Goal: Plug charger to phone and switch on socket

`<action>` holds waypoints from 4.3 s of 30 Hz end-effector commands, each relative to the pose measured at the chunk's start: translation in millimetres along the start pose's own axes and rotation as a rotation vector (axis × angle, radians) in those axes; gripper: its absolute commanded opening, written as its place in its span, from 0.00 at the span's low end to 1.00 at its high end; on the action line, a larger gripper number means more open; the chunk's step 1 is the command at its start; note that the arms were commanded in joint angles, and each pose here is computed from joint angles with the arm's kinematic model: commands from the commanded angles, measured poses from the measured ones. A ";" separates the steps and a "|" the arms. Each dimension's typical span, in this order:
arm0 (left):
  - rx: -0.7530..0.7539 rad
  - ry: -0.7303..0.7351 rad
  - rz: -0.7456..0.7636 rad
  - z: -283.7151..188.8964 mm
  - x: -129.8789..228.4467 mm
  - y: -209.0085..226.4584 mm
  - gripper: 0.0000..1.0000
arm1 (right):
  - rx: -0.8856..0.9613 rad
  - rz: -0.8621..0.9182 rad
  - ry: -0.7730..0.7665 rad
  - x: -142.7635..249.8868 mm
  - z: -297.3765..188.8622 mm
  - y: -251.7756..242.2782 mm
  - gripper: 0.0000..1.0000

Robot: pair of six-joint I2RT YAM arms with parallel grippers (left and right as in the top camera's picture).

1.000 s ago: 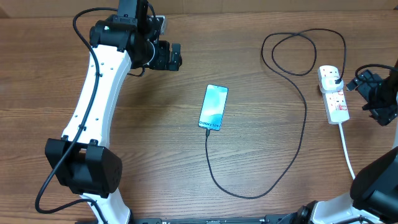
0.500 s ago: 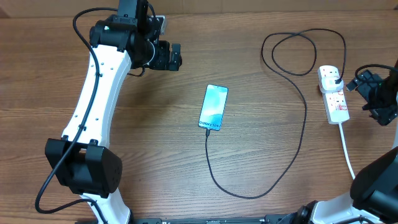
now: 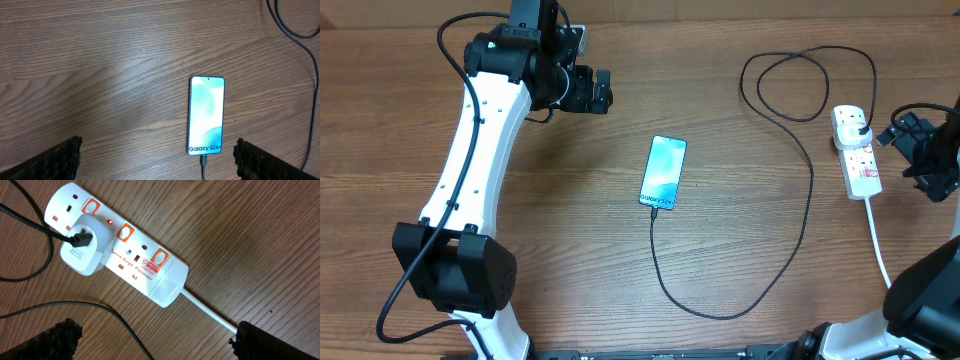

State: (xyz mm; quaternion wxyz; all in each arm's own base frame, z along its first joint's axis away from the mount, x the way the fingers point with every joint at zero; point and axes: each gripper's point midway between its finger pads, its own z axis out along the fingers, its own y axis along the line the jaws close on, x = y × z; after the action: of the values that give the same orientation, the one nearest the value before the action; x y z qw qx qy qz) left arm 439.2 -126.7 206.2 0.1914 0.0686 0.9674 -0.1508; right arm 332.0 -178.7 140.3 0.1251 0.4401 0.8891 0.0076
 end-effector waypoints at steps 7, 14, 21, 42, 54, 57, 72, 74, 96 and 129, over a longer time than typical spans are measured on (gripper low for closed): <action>0.001 -0.023 0.015 -8.4 -3.8 -2.9 1.00 | 0.002 -0.005 -0.024 -6.0 -5.4 0.7 1.00; 0.001 -0.023 0.015 -8.5 -3.9 -2.9 1.00 | 0.003 -0.005 -0.024 -6.0 -5.4 0.7 1.00; 0.001 -0.023 0.015 -8.5 -3.9 -2.9 1.00 | 0.002 -0.005 -0.024 -6.0 -5.4 0.7 1.00; -0.001 -0.016 0.013 -5.3 -3.4 -1.7 1.00 | 0.003 -0.005 -0.024 -6.0 -5.4 0.7 1.00; 0.021 -0.046 0.060 -19.2 -2.7 -24.9 1.00 | 0.003 -0.005 -0.024 -6.0 -5.4 0.7 1.00; 0.027 -0.052 0.073 -21.8 -2.2 -31.1 1.00 | 0.003 -0.005 -0.024 -6.0 -5.4 0.7 1.00; -0.009 -0.061 0.094 -32.6 2.0 -33.9 1.00 | 0.002 -0.005 -0.024 -6.0 -5.4 0.7 1.00; -0.009 -0.062 0.094 -34.1 2.3 -34.3 1.00 | 0.002 -0.005 -0.024 -6.0 -5.4 0.7 1.00; 0.015 -0.148 0.254 -20.8 -12.9 -60.6 1.00 | 0.002 -0.004 -0.024 -6.0 -5.4 0.6 1.00; 0.137 -0.314 0.318 66.8 73.7 -47.6 1.00 | 0.002 -0.005 -0.024 -6.0 -5.4 0.7 1.00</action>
State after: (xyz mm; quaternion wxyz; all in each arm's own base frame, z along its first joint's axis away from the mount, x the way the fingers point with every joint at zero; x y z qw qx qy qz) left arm 394.5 -192.7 123.1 0.3303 0.2005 0.8992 -0.2052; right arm 331.9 -178.7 140.3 0.1250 0.4388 0.8898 0.0075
